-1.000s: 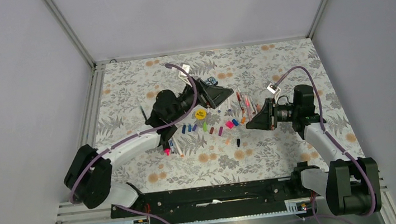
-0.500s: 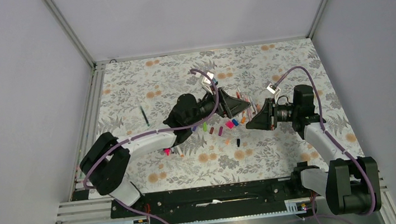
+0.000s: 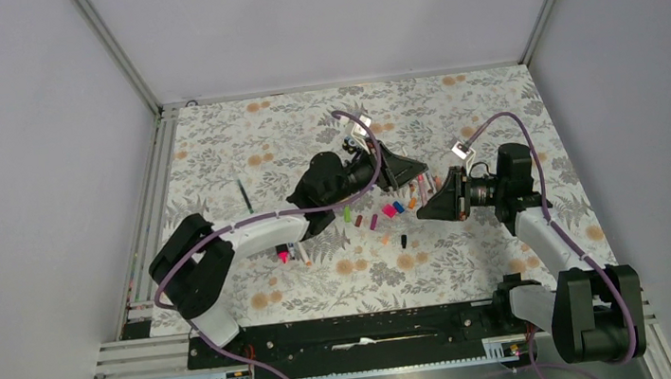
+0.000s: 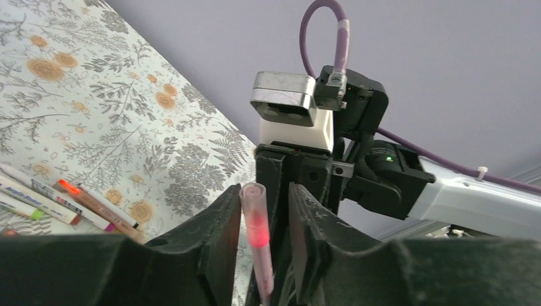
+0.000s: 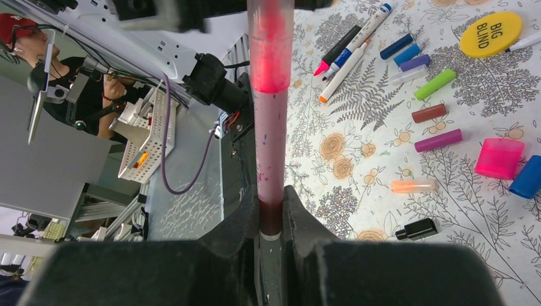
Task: Open the pen caps
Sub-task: Open the pen cap from the pen.
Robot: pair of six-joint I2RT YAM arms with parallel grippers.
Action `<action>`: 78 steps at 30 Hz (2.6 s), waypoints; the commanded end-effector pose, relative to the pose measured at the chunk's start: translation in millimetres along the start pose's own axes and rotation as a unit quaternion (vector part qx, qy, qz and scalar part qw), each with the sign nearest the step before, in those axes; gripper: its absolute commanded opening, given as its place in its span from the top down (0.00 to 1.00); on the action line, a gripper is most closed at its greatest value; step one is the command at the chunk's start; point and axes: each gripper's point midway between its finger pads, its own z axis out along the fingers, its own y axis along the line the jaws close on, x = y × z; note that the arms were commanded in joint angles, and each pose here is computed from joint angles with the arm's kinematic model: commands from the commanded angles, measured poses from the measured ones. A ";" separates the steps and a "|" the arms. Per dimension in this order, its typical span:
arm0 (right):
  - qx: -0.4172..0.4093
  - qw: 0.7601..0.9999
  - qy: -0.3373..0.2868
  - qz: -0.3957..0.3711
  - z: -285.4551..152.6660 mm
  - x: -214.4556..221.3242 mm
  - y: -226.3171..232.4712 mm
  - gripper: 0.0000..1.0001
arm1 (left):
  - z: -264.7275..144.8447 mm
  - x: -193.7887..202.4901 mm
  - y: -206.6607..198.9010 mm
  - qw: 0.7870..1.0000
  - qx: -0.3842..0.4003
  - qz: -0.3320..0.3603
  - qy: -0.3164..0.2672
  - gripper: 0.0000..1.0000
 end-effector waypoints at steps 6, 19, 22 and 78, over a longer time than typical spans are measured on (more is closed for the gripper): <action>-0.014 1.000 0.004 -0.018 1.2 -5.0 5.6 1.00 | 14.9 -14.5 -27.6 0.998 0.056 0.017 -0.008 0.94; -0.007 0.999 -0.009 -0.040 -4.3 -25.9 14.5 0.52 | 3.3 -7.5 -25.4 0.998 0.056 -0.006 -0.012 1.00; -0.008 0.999 -0.014 -0.045 -6.6 -31.7 15.9 0.49 | 1.5 -6.4 -24.1 0.998 0.055 -0.011 -0.014 1.00; 0.100 0.991 -0.070 -0.055 -43.0 -35.8 -32.1 1.00 | -85.5 -117.4 19.6 0.992 -0.071 0.002 -0.100 1.00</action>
